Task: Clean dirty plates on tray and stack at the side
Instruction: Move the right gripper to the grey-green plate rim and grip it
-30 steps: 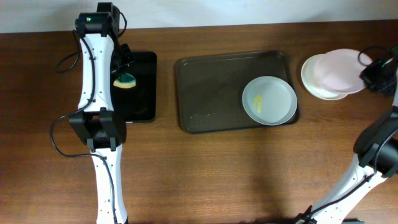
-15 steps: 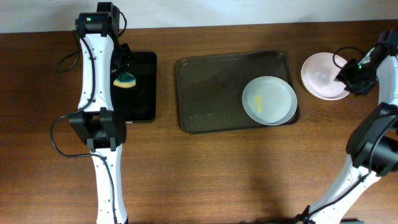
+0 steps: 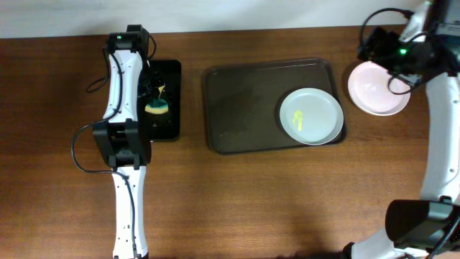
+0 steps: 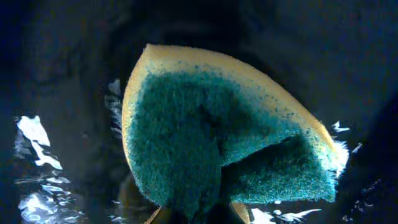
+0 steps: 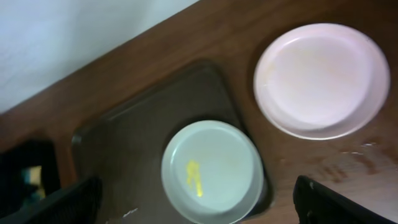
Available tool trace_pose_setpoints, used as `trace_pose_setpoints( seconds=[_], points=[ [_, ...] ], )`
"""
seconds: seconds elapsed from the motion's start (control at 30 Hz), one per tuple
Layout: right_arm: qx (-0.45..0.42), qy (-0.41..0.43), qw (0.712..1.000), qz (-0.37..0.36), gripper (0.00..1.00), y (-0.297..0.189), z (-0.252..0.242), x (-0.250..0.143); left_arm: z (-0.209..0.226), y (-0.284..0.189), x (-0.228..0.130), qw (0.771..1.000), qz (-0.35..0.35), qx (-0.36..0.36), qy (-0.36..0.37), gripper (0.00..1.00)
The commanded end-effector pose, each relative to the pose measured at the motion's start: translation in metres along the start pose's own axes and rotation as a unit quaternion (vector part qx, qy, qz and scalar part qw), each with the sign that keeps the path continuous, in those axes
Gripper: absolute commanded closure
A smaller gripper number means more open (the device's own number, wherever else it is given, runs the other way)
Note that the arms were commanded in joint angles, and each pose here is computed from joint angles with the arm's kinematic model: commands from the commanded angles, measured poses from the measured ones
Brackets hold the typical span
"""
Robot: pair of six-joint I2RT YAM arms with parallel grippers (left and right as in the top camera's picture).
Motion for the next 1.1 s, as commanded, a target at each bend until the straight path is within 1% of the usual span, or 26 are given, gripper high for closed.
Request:
trace_pose_setpoints(
  seconds=[0.0,0.2,0.27,0.3,0.43,0.5,0.6,0.67,0.73,0.8,0.83,0.93,1.07],
  points=[
    [0.008,-0.02,1.0,-0.003,0.02,-0.006,0.016,-0.004,0.005,0.028,0.003,1.0,0.02,-0.002,0.014,1.0],
    [0.01,-0.036,0.999,0.004,0.02,-0.006,0.022,-0.009,0.011,0.036,0.008,1.0,0.015,0.003,0.014,1.0],
    [0.009,-0.035,0.999,0.007,0.02,-0.006,0.022,-0.01,0.014,0.035,0.011,1.0,0.009,0.013,0.021,0.97],
    [0.009,-0.035,0.999,0.009,0.02,-0.006,0.021,-0.01,0.016,0.035,0.011,1.0,0.009,0.017,0.02,1.0],
    [0.008,-0.039,0.999,0.012,0.02,-0.006,0.021,-0.012,0.021,0.024,0.012,1.0,0.007,0.007,0.012,1.0],
    [0.01,-0.065,0.998,0.014,0.01,-0.006,0.023,-0.013,0.021,0.006,0.015,1.0,-0.009,-0.012,0.012,1.0],
    [0.008,-0.121,0.992,0.022,0.02,-0.001,0.023,-0.015,0.017,-0.045,0.02,0.997,-0.06,-0.049,0.018,1.0],
    [-0.017,-0.125,0.991,0.041,0.02,0.009,0.016,-0.018,0.014,-0.092,0.018,0.991,-0.107,-0.076,0.022,1.0],
    [-0.024,-0.123,0.99,0.059,0.02,0.02,0.012,-0.02,0.014,-0.126,0.013,0.986,-0.141,-0.087,0.025,1.0],
    [-0.025,-0.12,0.99,0.073,0.02,0.031,0.01,-0.022,0.016,-0.149,0.009,0.982,-0.165,-0.088,0.026,1.0],
    [-0.026,-0.119,0.989,0.08,0.02,0.037,0.009,-0.023,0.017,-0.157,0.007,0.981,-0.173,-0.088,0.026,1.0],
    [-0.029,-0.119,0.987,0.099,0.02,0.049,0.006,-0.026,0.018,-0.158,0.004,0.982,-0.166,-0.088,0.025,1.0],
    [-0.029,-0.173,0.973,0.148,0.01,0.08,-0.004,-0.039,0.015,-0.153,-0.006,0.986,-0.129,-0.105,0.028,1.0]
  ],
)
Point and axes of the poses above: each gripper's point midway between its finger pads, its own y axis out along the fingers, its own z axis along the line the jaws close on, x = y × z, the point moved 7 cm from there along -y, back along the fingers, and after that the axes turned 2 degrees about -y, right-handed, at the moved point
